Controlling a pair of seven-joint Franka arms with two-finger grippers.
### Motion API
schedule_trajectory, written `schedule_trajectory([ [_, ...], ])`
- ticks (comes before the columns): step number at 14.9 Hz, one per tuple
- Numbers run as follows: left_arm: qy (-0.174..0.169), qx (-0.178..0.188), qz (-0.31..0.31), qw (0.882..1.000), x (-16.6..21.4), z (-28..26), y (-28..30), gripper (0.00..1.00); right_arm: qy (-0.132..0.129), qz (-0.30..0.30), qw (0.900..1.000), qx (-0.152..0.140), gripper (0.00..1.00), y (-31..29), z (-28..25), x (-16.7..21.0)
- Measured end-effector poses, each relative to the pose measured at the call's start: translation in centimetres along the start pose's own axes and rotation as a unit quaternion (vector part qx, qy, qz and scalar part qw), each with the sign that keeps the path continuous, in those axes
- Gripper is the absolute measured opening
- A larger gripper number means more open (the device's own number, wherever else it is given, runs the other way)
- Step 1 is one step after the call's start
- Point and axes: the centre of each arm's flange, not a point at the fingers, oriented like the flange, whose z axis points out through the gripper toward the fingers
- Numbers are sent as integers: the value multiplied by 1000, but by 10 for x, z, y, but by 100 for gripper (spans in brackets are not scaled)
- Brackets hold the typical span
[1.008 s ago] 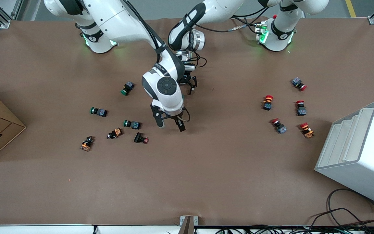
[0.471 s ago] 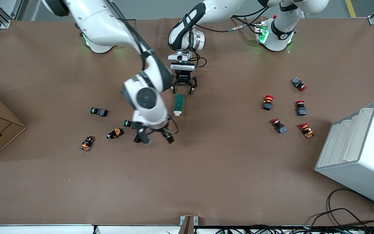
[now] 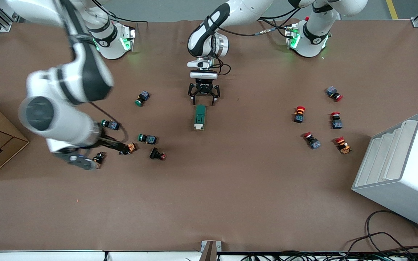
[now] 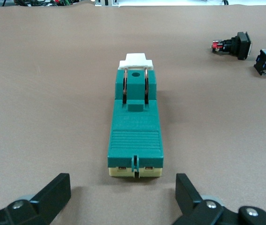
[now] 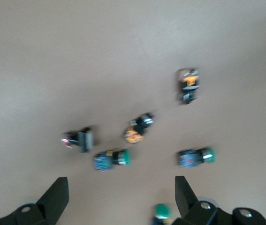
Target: Close load switch with both arms
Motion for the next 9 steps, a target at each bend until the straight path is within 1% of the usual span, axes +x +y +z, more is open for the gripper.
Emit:
schedule_trajectory([
  [2, -4, 3, 3, 1000, 1, 0, 1, 98, -7, -75, 997, 0, 100, 66, -20, 17],
  [4, -14, 12, 3, 1000, 5, 0, 5, 99, -10, -117, 993, -1, 100, 128, -38, 28],
  [6, -32, 27, 3, 999, 11, 0, 11, 98, -17, -123, 992, -1, 100, 163, -58, 27],
  [7, -42, 35, 3, 999, 14, 0, 14, 98, -19, -121, 992, -1, 100, 171, -67, 25],
  [9, -58, 47, 3, 997, 20, 0, 19, 98, -14, -118, 993, -2, 100, 176, -78, 25],
])
